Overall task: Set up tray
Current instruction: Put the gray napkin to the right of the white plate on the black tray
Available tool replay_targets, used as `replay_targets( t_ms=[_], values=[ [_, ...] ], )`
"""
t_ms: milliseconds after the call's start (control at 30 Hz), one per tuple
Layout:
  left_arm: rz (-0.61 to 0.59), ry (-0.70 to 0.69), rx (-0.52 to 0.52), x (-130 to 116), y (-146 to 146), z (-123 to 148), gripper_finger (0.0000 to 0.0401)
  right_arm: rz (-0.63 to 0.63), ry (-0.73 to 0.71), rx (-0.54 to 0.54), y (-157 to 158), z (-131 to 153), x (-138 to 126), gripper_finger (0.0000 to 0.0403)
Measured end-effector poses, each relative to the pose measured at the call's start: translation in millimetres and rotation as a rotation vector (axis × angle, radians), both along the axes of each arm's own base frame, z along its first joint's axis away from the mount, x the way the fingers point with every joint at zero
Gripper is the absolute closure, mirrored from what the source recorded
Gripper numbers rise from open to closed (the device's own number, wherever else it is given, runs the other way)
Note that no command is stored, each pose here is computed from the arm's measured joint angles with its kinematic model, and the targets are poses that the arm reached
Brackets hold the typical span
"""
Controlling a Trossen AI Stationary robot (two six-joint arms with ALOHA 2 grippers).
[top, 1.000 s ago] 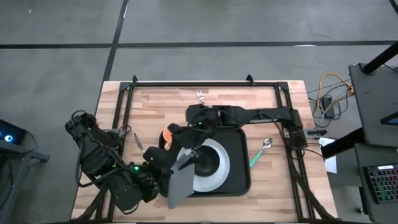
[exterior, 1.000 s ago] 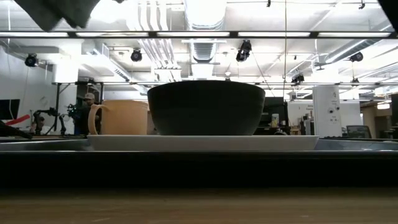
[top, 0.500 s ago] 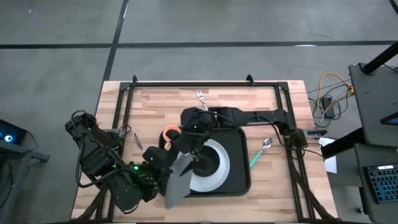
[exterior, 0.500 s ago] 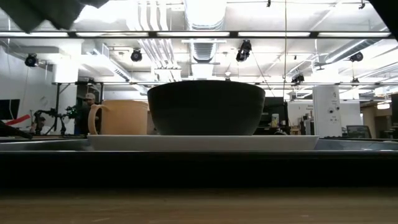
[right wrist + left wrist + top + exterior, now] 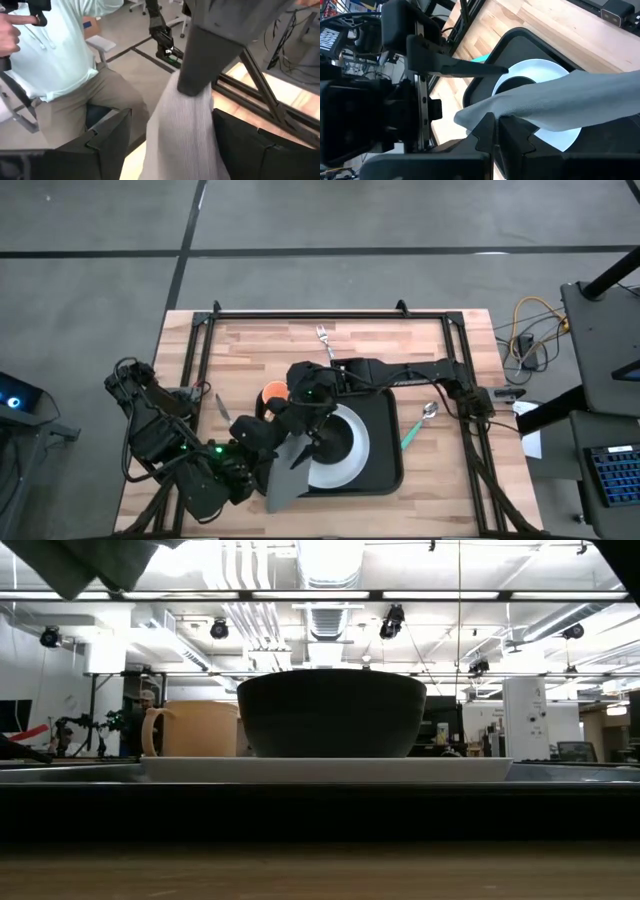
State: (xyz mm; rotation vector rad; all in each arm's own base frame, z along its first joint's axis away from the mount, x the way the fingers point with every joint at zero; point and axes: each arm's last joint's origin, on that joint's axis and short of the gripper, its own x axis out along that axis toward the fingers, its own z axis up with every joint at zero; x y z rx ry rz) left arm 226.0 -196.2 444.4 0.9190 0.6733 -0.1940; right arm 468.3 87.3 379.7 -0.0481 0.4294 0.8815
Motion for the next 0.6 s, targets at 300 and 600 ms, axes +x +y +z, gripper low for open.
replay_targets(
  t_ms=[300,600],
  values=[
    [-0.007,-0.002,0.006,0.1,-0.1,0.5,0.0401,0.019,0.025,-0.031,0.7,-6.7,-1.8,0.0282],
    [0.004,-0.007,-0.012,0.3,-0.3,0.7,0.0401,0.017,0.003,-0.086,2.6,-7.9,-3.4,0.0393]
  ],
)
